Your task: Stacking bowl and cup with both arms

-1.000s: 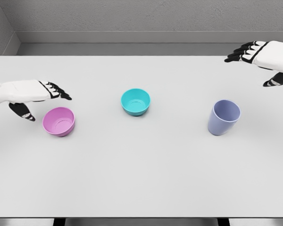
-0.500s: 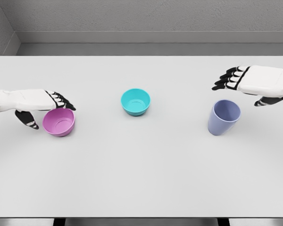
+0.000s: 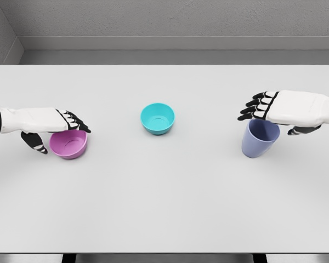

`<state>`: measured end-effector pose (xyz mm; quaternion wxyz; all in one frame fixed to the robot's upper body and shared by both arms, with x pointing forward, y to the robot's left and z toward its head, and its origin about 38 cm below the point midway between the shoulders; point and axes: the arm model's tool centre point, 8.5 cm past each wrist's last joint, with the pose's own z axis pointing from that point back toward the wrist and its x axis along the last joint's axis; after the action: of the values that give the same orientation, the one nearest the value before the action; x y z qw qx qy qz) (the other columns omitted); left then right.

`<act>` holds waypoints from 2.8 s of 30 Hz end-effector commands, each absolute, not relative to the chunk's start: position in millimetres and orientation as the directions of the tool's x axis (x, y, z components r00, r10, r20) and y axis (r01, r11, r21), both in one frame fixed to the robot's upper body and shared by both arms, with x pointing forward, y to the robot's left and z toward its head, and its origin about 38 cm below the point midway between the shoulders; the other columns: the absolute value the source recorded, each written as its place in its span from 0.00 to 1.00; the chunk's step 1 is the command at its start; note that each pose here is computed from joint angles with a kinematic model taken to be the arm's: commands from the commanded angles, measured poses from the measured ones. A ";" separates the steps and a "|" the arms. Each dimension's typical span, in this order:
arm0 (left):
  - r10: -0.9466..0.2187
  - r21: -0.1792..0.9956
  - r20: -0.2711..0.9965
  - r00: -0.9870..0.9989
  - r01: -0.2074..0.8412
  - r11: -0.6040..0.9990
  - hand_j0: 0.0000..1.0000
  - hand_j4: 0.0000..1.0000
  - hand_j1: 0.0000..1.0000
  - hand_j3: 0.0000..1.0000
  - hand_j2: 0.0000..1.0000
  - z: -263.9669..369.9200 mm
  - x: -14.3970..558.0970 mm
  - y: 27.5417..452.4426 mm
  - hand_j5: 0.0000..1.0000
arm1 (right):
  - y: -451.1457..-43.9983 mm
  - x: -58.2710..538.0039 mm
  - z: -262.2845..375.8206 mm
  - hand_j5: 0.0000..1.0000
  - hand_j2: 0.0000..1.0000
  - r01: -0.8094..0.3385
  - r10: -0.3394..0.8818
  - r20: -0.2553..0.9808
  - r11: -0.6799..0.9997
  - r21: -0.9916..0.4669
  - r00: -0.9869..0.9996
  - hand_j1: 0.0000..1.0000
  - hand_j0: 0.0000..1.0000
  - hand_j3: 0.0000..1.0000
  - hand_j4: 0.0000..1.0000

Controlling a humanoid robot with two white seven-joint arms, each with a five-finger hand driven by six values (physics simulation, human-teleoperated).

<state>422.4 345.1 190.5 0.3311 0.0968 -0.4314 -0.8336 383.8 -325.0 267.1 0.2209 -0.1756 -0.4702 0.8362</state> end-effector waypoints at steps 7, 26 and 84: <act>-0.627 0.784 0.136 -0.767 0.470 -0.405 1.00 1.00 1.00 1.00 1.00 187.2 423.0 338.4 1.00 | -324.4 381.9 261.9 1.00 1.00 -0.210 0.532 -0.087 -0.473 -0.855 -0.842 1.00 1.00 1.00 1.00; -0.620 0.773 0.136 -0.772 0.475 -0.421 1.00 1.00 1.00 1.00 1.00 179.2 421.2 335.0 1.00 | -324.7 382.5 261.4 1.00 1.00 -0.205 0.532 -0.100 -0.483 -0.851 -0.841 1.00 1.00 1.00 1.00; -0.375 0.904 0.074 -0.924 0.221 -0.366 0.49 0.49 0.49 0.49 0.49 241.5 464.3 179.8 0.49 | -325.6 383.2 253.2 1.00 1.00 -0.217 0.537 -0.098 -0.492 -0.843 -0.838 1.00 1.00 1.00 1.00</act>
<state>465.0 193.6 242.0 0.1859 0.0825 -0.5225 -0.8280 383.1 -325.6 253.1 0.2214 -0.1771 -0.4514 0.8461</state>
